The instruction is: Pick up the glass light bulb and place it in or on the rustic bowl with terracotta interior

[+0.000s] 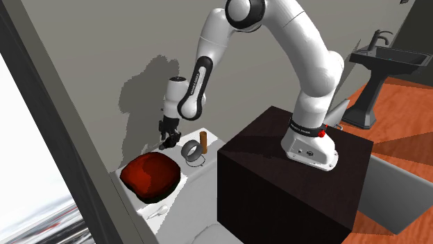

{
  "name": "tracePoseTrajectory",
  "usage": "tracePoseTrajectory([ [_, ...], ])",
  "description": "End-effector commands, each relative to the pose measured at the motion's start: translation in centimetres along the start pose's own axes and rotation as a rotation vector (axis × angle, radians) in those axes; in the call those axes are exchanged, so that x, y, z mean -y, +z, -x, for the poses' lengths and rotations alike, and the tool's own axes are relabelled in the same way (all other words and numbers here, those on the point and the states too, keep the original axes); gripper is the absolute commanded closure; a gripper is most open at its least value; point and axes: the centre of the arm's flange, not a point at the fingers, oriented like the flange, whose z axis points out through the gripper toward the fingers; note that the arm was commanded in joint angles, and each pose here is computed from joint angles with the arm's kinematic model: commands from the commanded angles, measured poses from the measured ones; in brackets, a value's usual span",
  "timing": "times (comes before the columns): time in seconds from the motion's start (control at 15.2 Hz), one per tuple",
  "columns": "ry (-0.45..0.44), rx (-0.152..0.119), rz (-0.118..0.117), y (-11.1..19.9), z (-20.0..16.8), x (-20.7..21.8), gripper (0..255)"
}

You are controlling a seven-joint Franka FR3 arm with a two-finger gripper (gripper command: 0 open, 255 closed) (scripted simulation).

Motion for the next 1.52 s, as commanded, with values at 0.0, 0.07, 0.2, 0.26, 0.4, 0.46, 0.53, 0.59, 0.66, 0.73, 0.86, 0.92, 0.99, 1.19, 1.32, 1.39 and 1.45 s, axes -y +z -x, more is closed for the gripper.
tracePoseTrajectory([
  [0.0,0.094,-0.051,0.031,1.2,-3.4,0.7,255],
  [0.07,0.094,-0.051,0.030,1.1,-3.2,0.6,255],
  [0.2,0.093,-0.052,0.028,1.6,-2.8,0.4,255],
  [0.26,0.093,-0.052,0.029,1.4,-2.7,0.4,255],
  [0.4,0.093,-0.051,0.029,1.2,-3.1,1.0,255],
  [0.46,0.094,-0.052,0.031,1.3,-4.1,0.9,255],
  [0.53,0.094,-0.052,0.031,0.8,-3.9,0.9,255],
  [0.59,0.094,-0.052,0.031,0.3,-3.8,1.0,255],
  [0.66,0.094,-0.052,0.031,-0.2,-3.7,1.1,255],
  [0.73,0.094,-0.052,0.031,-0.7,-3.6,1.1,255],
  [0.86,0.094,-0.052,0.031,-1.7,-3.3,1.3,255],
  [0.92,0.094,-0.052,0.031,-2.3,-3.2,1.4,255],
  [0.99,0.094,-0.052,0.031,-2.8,-3.1,1.4,255],
  [1.19,0.094,-0.052,0.031,-4.3,-2.7,1.6,255],
  [1.32,0.094,-0.052,0.031,-5.3,-2.4,1.8,255],
  [1.39,0.094,-0.052,0.031,-5.8,-2.3,1.9,255],
  [1.45,0.094,-0.052,0.031,-6.3,-2.2,1.9,255],
])
